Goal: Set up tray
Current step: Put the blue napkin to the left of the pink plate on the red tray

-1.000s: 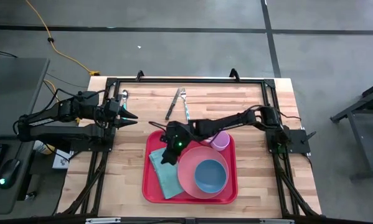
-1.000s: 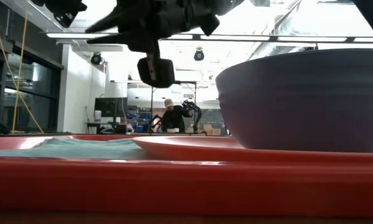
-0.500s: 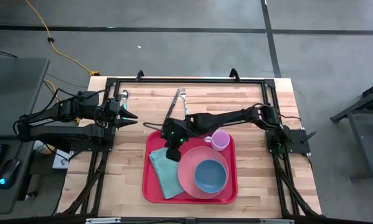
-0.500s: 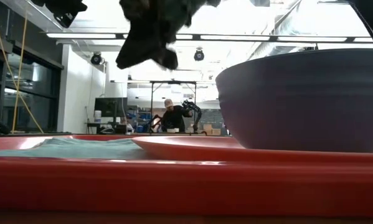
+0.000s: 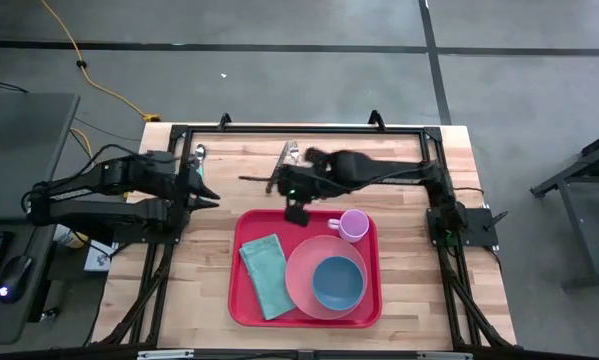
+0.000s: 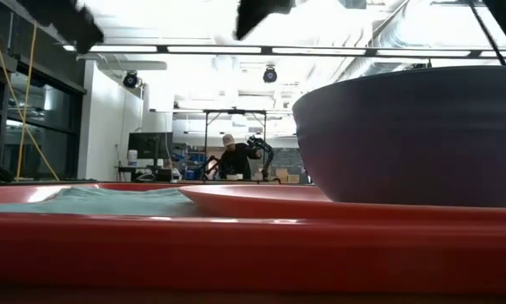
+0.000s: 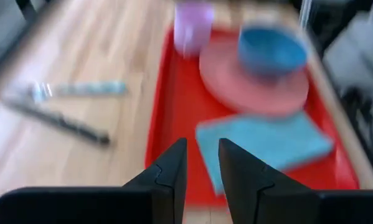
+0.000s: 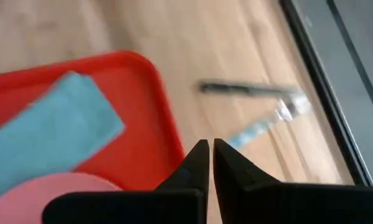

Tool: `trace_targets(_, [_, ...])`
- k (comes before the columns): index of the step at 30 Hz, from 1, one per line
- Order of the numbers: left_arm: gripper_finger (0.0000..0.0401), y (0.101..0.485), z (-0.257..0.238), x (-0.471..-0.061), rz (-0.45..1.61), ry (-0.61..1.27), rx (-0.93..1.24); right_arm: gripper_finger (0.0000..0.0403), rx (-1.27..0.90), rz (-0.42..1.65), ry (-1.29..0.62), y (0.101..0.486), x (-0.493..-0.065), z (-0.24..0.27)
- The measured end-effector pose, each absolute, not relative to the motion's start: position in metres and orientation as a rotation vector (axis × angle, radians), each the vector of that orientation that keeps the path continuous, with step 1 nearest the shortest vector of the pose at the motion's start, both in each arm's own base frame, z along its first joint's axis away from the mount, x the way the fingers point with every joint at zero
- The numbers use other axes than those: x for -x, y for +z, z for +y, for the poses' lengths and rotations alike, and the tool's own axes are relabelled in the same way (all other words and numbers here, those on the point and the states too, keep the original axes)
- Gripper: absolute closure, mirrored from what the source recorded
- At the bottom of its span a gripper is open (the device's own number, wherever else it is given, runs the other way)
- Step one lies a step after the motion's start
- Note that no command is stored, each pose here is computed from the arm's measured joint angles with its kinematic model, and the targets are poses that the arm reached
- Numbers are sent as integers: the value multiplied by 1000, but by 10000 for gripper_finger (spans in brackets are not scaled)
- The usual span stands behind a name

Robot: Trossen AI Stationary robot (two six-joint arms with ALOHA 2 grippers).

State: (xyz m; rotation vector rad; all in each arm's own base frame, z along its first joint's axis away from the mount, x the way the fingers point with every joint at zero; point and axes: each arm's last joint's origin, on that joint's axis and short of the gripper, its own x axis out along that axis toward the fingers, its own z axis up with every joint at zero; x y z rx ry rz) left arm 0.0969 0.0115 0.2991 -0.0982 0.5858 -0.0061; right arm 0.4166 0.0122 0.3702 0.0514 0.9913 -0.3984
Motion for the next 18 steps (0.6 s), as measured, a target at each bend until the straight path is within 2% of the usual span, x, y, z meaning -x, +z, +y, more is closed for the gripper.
trace_targets(7, [277,279,14,-116,834,-25,185,402,-129,1077,-711,396,-359,-12])
trace_targets(14, [277,262,16,-144,975,-96,248,402,-147,981,-744,422,-336,-17])
trace_targets(18, [277,253,8,-158,1029,-215,250,403,-135,952,-766,429,-329,-20])
